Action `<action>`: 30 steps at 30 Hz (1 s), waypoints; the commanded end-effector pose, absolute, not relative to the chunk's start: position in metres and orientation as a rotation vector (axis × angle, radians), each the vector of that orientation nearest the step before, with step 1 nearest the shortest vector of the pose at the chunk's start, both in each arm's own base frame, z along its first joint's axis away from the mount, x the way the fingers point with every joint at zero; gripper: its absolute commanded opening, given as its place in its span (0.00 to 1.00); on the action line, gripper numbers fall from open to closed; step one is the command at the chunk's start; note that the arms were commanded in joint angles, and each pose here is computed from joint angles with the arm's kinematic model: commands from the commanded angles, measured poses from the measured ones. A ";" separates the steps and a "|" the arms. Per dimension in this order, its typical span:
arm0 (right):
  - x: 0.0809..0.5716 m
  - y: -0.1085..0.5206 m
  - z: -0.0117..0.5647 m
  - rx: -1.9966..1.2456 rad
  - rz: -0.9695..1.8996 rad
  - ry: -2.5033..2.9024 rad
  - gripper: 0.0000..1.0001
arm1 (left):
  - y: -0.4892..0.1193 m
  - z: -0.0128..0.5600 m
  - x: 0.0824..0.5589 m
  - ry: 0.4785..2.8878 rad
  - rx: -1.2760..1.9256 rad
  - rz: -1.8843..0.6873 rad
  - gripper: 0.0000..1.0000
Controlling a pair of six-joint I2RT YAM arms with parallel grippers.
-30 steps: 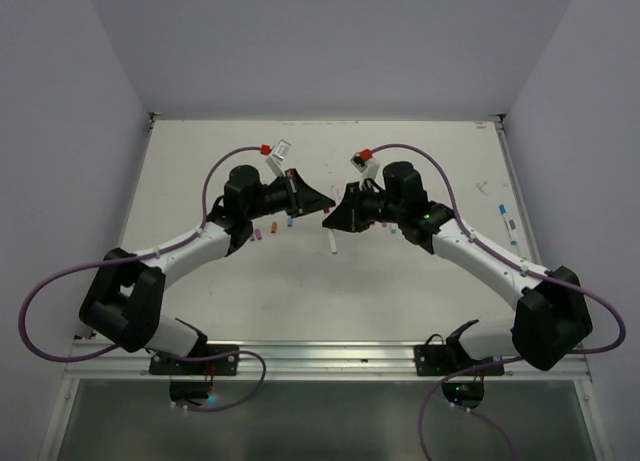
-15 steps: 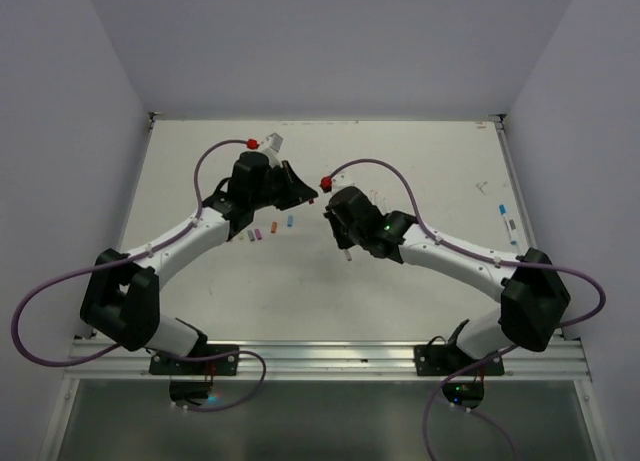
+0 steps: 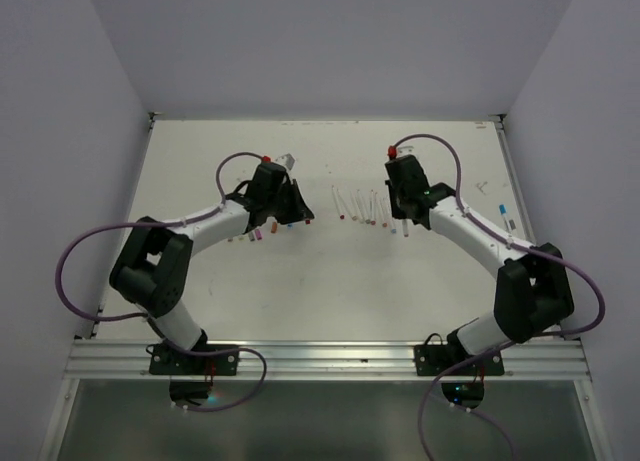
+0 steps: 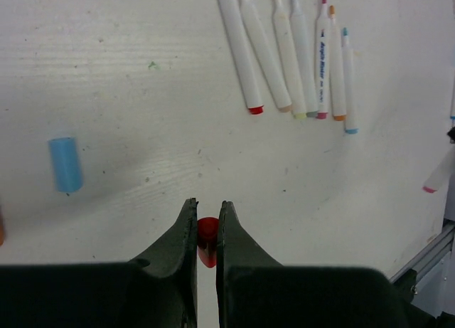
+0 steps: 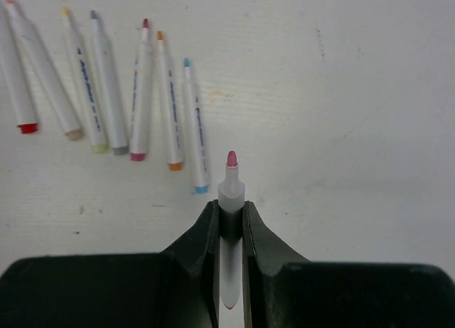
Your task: Open the pen caps
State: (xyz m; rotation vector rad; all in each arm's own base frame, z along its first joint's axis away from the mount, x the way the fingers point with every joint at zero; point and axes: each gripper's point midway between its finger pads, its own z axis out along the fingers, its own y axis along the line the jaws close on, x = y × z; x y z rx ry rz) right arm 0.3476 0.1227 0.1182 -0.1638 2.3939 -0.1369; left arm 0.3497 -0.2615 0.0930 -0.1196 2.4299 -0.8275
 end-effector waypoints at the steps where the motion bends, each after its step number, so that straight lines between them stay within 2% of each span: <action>1: 0.365 0.108 0.125 -0.200 -0.188 2.385 0.00 | -0.258 0.085 0.359 2.425 -0.069 -0.740 0.00; 11: 0.408 0.103 0.078 -0.162 -0.200 2.437 0.00 | -0.248 0.045 0.374 2.527 -0.049 -0.530 0.00; 18: 0.420 0.102 0.058 -0.178 -0.220 2.463 0.00 | -0.232 0.030 0.381 2.551 -0.060 -0.386 0.02; 22: 0.425 0.103 0.053 -0.188 -0.219 2.463 0.00 | -0.227 0.026 0.378 2.546 -0.074 -0.364 0.19; 30: 0.426 0.111 0.043 -0.199 -0.176 2.489 0.01 | -0.218 0.019 0.375 2.555 -0.090 -0.317 0.34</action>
